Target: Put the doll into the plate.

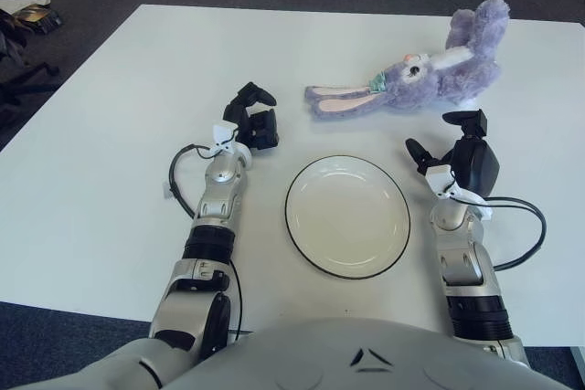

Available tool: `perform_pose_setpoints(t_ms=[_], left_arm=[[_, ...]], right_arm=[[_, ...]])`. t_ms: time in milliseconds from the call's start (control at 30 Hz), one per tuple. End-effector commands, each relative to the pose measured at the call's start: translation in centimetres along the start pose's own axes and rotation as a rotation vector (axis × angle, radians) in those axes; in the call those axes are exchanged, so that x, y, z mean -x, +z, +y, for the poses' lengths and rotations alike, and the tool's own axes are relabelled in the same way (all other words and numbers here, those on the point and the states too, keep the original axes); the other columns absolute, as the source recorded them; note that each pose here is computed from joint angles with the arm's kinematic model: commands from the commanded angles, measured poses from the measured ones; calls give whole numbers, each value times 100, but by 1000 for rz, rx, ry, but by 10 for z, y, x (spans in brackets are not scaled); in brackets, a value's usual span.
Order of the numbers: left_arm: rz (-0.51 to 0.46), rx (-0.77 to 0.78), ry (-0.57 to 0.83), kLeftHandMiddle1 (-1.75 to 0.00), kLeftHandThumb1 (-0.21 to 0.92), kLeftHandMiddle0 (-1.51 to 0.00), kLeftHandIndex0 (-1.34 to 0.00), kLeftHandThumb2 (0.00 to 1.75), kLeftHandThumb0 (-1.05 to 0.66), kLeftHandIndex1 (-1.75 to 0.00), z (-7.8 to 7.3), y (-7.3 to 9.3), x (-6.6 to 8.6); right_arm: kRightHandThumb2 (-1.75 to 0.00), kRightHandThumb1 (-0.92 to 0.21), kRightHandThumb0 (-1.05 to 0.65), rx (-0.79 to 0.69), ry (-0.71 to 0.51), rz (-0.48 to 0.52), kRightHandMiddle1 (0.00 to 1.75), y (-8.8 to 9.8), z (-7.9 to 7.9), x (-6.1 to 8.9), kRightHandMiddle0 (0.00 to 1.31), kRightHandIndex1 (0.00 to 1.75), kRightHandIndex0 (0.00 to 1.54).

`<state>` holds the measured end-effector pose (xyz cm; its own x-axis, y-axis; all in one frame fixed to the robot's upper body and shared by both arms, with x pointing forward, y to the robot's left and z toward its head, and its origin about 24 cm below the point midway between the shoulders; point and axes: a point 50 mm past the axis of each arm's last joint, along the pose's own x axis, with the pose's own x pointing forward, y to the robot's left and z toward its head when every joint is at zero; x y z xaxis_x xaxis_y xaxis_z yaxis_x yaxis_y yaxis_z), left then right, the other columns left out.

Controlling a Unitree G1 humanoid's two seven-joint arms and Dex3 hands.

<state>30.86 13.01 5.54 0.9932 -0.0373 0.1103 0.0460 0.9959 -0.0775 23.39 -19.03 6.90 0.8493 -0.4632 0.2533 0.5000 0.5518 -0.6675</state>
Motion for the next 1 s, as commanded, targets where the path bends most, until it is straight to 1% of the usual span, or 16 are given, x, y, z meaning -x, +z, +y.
perform_pose_setpoints(t_ms=[0, 133, 333, 433, 600, 800, 967], left_arm=[[120, 3, 25, -175, 29, -120, -62, 134, -48, -175, 4, -27, 16], [119, 0, 25, -175, 29, -120, -63, 134, -48, -175, 4, -27, 16], [119, -2, 23, -175, 29, -120, -63, 135, -48, -175, 4, -27, 16], [127, -4, 23, -175, 29, -121, -63, 135, -48, -175, 4, -28, 16], [132, -9, 24, -175, 29, -121, -63, 135, -48, -175, 4, -28, 16], [127, -4, 22, -175, 29, -121, -63, 135, -48, -175, 4, -27, 16], [129, -7, 22, -175, 29, -121, -63, 135, -48, -175, 4, -28, 16]], right_arm=[[-75, -47, -70, 46, 10, 4, 96, -5, 1, 4, 0, 66, 14], [-77, -45, -68, 58, -7, -19, 89, -4, 0, 5, 0, 57, 13], [-79, -43, -66, 68, -28, -43, 83, -2, -2, 4, 0, 49, 14], [-81, -42, -63, 68, -79, -91, 84, 4, -5, 2, 0, 51, 16], [-83, -40, -62, 76, -113, -134, 88, 11, -11, 1, 0, 55, 20], [-93, -30, -52, 93, -125, -151, 91, 15, -13, 1, 0, 58, 21], [-105, -20, -38, 120, -124, -176, 88, 19, -16, -1, 0, 51, 20]])
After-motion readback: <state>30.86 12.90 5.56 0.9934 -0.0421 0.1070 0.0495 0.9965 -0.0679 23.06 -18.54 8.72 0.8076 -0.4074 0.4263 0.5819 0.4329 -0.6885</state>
